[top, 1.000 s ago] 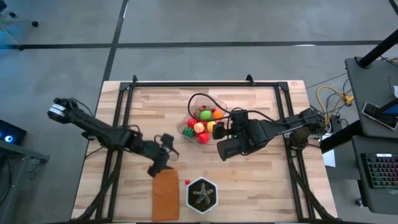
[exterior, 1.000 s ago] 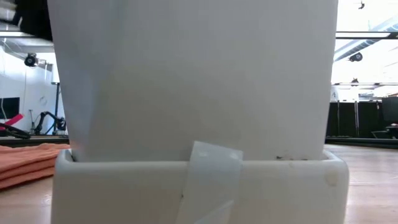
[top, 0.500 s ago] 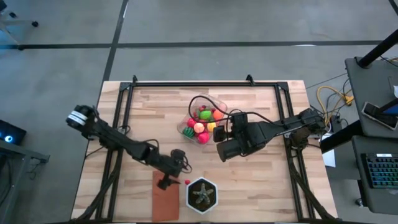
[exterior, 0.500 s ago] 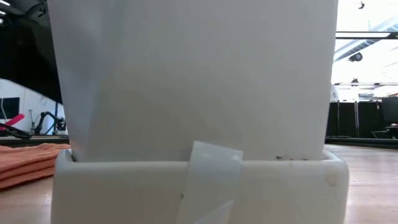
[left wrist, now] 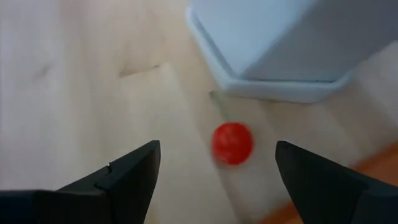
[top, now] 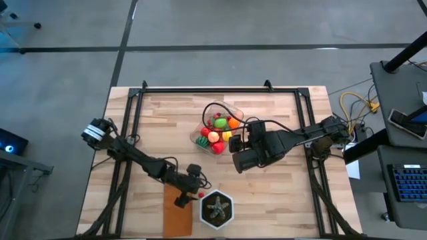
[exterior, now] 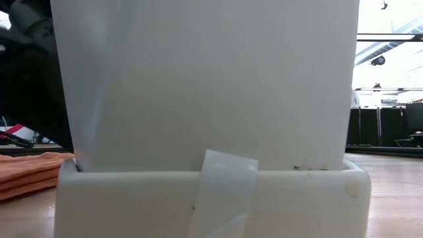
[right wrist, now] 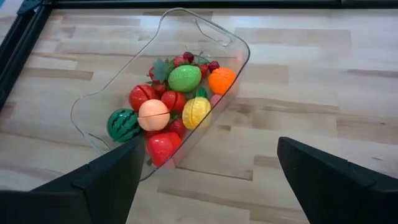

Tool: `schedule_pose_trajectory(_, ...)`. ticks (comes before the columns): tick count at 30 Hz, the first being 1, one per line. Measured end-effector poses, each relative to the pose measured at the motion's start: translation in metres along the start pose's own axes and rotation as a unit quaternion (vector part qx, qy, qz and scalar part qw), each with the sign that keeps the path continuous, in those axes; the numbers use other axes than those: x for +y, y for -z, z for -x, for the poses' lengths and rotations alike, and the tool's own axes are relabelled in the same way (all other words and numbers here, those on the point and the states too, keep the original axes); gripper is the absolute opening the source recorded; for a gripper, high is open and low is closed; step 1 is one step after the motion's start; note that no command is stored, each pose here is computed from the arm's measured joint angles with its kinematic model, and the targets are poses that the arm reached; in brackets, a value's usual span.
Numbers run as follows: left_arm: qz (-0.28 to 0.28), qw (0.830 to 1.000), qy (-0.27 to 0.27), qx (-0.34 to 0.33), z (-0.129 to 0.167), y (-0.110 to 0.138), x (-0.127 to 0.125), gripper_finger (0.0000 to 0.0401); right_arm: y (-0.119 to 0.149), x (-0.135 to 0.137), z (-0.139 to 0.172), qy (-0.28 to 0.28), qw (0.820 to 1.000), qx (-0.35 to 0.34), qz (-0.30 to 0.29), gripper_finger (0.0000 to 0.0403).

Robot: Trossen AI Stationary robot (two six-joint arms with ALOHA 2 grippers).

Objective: Pick and placing Produce into tupperware
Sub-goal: Put the red cherry into the transparent bin

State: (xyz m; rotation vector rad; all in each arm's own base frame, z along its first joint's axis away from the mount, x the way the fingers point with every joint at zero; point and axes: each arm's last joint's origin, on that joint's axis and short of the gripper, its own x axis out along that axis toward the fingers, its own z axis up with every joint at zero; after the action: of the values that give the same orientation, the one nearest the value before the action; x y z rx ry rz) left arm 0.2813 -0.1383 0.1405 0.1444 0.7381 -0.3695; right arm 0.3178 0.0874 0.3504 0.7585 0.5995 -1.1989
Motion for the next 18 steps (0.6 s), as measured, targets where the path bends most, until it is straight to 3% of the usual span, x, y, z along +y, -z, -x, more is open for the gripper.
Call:
schedule_pose_trajectory(4,0.001,1.000,-0.031,0.004,-0.0043,0.0020,0.0010,0.0303,0.0000,0.0000,0.0000,0.000,1.000,0.002,0.000,0.0359)
schedule_pose_trajectory(9,0.001,0.999,-0.032,0.002,-0.0042,0.0019,0.0009,0.0300,0.0000,0.0000,0.0001,0.000,1.000,0.002,0.004,0.0359)
schedule_pose_trajectory(18,0.005,1.000,-0.017,-0.012,-0.0037,-0.0004,-0.0056,0.0237,0.0001,0.0000,0.0001,0.000,1.000,0.003,0.004,0.0359)
